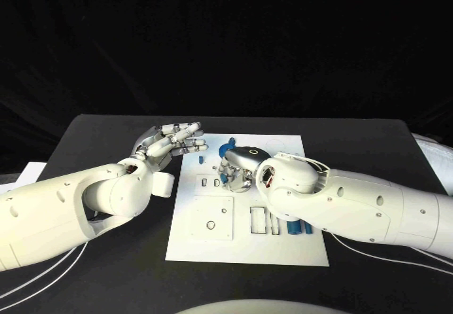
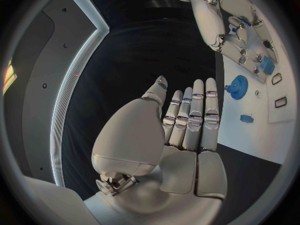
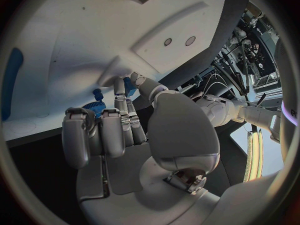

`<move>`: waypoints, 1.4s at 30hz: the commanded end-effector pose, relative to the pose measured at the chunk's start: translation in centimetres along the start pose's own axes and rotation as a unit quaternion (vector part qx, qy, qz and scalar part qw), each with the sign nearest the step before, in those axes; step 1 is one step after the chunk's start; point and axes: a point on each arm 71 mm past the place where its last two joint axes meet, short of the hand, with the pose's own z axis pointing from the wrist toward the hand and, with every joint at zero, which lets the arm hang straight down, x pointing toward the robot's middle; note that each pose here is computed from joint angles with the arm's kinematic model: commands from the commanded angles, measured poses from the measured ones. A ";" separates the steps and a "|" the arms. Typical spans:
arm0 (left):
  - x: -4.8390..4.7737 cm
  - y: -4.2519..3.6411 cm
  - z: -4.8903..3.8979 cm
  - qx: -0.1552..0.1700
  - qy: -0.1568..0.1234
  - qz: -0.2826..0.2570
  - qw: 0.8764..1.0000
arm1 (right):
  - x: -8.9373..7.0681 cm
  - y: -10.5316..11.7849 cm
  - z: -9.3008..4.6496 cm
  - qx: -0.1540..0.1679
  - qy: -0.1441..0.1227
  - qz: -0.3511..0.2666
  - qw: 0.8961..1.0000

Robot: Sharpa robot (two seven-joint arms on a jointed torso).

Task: Assemble the parts on the task board

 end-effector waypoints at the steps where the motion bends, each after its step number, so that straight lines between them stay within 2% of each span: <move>1: 0.24 -0.07 0.03 0.002 0.009 -0.005 1.000 | 1.1 -0.4 -0.3 0.008 0.017 -0.003 1.000; 6: 0.22 -0.05 0.08 0.003 0.009 -0.005 1.000 | 0.7 -0.2 -0.9 -0.002 -0.005 0.002 1.000; 12: 0.13 0.00 0.19 0.003 0.008 -0.005 1.000 | -0.2 -0.3 -2.1 -0.007 -0.018 0.004 1.000; 18: 0.00 0.10 0.33 0.002 0.006 -0.004 1.000 | -2.2 -0.9 -3.8 -0.005 -0.038 0.002 0.999; 21: -0.10 0.15 0.42 0.002 0.004 -0.003 1.000 | -3.3 -1.1 -4.4 -0.010 -0.061 0.009 0.998; 27: -0.55 0.52 0.78 -0.011 -0.008 0.015 1.000 | -5.8 -1.4 -5.8 -0.037 -0.133 0.050 0.989; 30: -0.78 1.11 0.92 -0.047 -0.005 0.050 0.998 | -7.0 -2.1 -6.6 -0.046 -0.150 0.097 0.983; 34: -0.74 1.89 0.87 -0.101 0.016 0.101 0.990 | -8.2 -4.1 -7.3 -0.023 -0.149 0.195 0.969; 37: -0.72 2.46 0.77 -0.141 0.033 0.155 0.977 | -9.3 -5.9 -8.0 0.000 -0.156 0.241 0.958; 42: -0.72 3.00 0.83 -0.195 0.050 0.241 0.950 | -10.3 -8.1 -8.9 0.030 -0.170 0.274 0.946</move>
